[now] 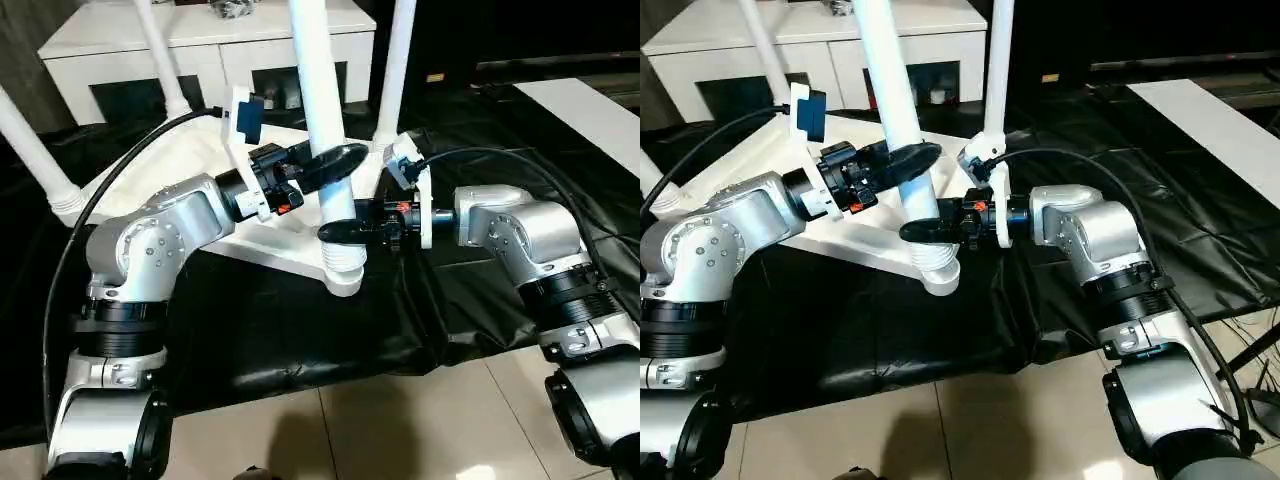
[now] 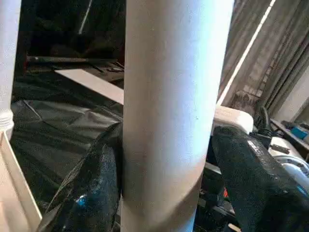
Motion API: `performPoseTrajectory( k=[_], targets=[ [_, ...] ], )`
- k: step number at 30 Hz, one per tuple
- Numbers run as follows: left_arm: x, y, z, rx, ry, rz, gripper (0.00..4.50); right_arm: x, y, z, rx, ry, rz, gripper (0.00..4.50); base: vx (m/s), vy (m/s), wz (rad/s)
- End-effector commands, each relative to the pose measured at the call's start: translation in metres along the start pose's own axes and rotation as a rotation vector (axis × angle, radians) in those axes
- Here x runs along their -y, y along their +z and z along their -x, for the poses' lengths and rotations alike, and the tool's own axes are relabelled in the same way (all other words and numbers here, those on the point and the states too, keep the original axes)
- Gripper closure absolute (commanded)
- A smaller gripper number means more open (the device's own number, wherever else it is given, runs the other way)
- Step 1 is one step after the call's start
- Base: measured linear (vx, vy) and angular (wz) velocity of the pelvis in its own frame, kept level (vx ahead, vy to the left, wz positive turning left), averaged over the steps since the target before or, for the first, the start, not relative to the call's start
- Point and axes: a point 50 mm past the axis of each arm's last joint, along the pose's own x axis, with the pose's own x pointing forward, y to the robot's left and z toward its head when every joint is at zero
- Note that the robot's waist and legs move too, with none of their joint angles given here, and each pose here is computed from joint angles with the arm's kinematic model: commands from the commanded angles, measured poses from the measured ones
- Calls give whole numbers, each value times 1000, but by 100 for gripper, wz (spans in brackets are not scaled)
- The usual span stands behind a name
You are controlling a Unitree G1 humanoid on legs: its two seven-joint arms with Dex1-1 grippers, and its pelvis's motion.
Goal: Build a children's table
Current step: Pick table leg
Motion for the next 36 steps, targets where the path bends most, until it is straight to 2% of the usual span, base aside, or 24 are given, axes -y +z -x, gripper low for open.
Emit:
performPoseTrajectory(
  k=[1,5,6,9,12,14,16,20,21,22,24,27,36],
  targets=[
    [4,6,-3,2,-33,-15,173,1,0,0,-6,-8,18,255,0,0,0],
    [2,5,-5,-2,-18,-12,182,0,1,-1,-12,3,29,255,0,0,0],
    [1,5,-5,-1,-13,-10,212,0,1,-1,-12,5,31,255,0,0,0],
    [1,6,-5,7,-17,-5,214,0,2,-1,-18,9,40,255,0,0,0],
    [2,8,-4,10,-35,-10,246,0,3,-1,-16,6,57,256,0,0,0],
    [3,8,-4,10,-42,-11,248,0,3,-1,-14,4,63,256,0,0,0],
    [9,5,-3,-2,-98,-14,253,2,10,-1,27,-7,53,200,0,0,0],
    [15,1,-2,-18,-139,-19,253,1,16,0,43,16,37,176,0,0,0],
    [17,0,-2,-24,-153,-26,255,1,17,1,41,22,37,148,0,0,0],
    [18,-1,-2,-32,-170,-32,255,1,17,1,34,25,42,141,0,0,0],
    [21,-2,-1,-42,-198,-40,255,1,18,1,19,29,50,137,0,0,0],
    [22,-2,-1,-46,-209,-44,255,1,20,2,11,38,55,107,0,0,0],
    [23,-6,1,-92,-238,-67,257,0,30,6,-1,91,78,104,0,0,0]
  ],
)
